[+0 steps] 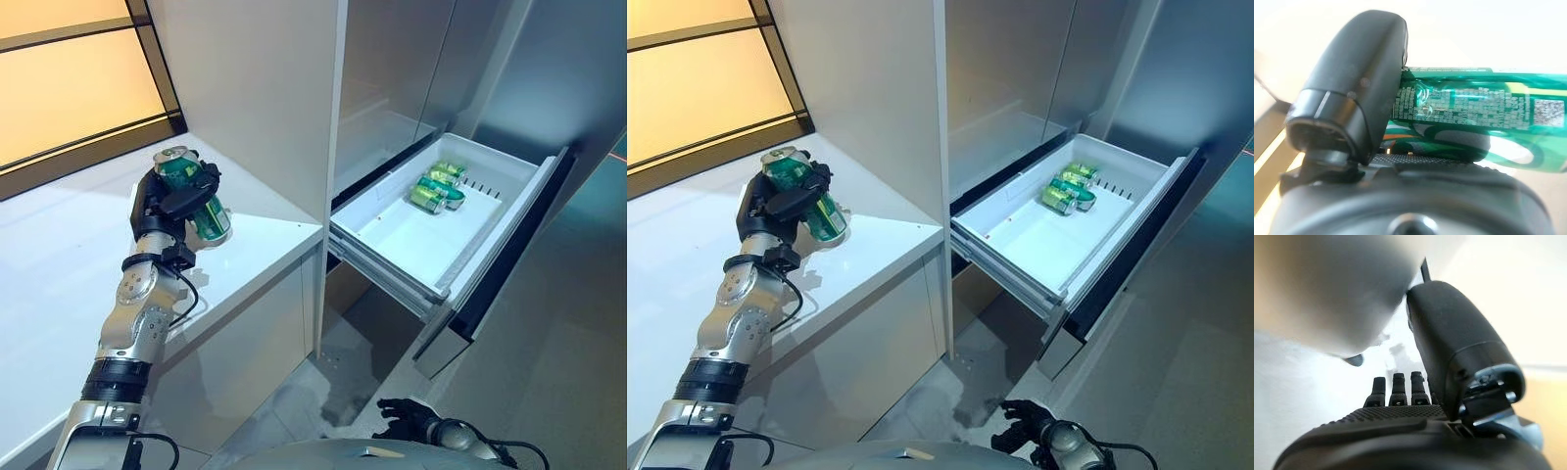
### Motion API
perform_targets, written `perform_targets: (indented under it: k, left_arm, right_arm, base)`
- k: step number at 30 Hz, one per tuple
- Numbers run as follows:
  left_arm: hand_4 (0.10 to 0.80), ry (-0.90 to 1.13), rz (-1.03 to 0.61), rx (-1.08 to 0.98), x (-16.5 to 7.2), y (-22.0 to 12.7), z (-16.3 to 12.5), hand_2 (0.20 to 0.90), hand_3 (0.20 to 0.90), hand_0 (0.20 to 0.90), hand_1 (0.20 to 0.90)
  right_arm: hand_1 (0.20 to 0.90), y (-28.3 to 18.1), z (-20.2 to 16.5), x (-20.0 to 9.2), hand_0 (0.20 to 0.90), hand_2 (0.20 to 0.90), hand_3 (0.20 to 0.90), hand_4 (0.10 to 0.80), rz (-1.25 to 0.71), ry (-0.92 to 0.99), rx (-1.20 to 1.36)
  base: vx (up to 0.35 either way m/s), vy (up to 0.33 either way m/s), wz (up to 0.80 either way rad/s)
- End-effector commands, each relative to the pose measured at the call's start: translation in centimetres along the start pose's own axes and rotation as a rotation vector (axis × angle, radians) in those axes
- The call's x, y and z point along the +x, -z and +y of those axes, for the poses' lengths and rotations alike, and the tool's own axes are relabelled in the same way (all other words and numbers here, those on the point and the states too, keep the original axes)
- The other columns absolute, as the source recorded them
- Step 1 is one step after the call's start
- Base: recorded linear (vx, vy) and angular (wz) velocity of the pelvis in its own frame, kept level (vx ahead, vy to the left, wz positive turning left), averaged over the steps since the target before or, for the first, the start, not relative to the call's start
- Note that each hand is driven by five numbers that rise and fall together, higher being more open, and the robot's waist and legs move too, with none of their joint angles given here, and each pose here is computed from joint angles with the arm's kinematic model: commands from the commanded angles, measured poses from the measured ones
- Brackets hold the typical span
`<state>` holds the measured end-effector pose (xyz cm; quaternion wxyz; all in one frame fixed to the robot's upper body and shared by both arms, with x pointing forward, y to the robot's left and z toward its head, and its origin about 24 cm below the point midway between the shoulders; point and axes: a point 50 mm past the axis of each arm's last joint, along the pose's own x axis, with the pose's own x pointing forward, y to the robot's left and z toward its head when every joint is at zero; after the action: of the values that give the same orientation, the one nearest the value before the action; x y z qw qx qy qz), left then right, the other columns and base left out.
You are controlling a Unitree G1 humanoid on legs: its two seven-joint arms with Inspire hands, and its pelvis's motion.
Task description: Put drinks into fridge and close the fridge
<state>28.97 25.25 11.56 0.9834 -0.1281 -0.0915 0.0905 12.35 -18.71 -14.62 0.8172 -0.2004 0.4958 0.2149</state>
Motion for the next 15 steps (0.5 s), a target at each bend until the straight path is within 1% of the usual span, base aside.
perform_targets:
  k: [1, 7, 10, 15]
  left_arm:
    - [0.1, 0.34, -0.604, -0.014, 0.8, -11.7, -6.9, 0.3, 0.2, 0.3, 0.3]
    - [0.1, 0.423, -0.632, 0.005, 0.3, -12.0, -8.2, 0.3, 0.2, 0.3, 0.3]
    - [0.1, 0.471, -0.661, 0.013, -0.1, -12.2, -8.8, 0.3, 0.2, 0.3, 0.3]
    - [0.1, 0.534, -0.672, 0.016, -0.7, -12.5, -9.7, 0.3, 0.2, 0.3, 0.3]
  right_arm:
    - [0.9, -5.1, -1.7, -0.2, 0.9, 0.9, 0.9, 0.8, -0.2, 0.012, -0.138]
    - [0.9, -10.7, -1.1, -1.6, 0.9, 0.9, 0.9, 0.8, -0.435, -0.042, -0.201]
    - [0.9, -13.8, -0.9, -2.9, 0.9, 0.9, 0.9, 0.8, -0.575, -0.077, -0.224]
    - [0.9, -17.9, -1.0, -5.0, 0.9, 0.9, 0.9, 0.8, -0.733, -0.185, -0.263]
  base:
    - [-0.028, 0.002, 0.04]
    - [-0.033, 0.005, 0.08]
    - [-0.022, 0.006, 0.04]
    - [-0.018, 0.003, 0.02]
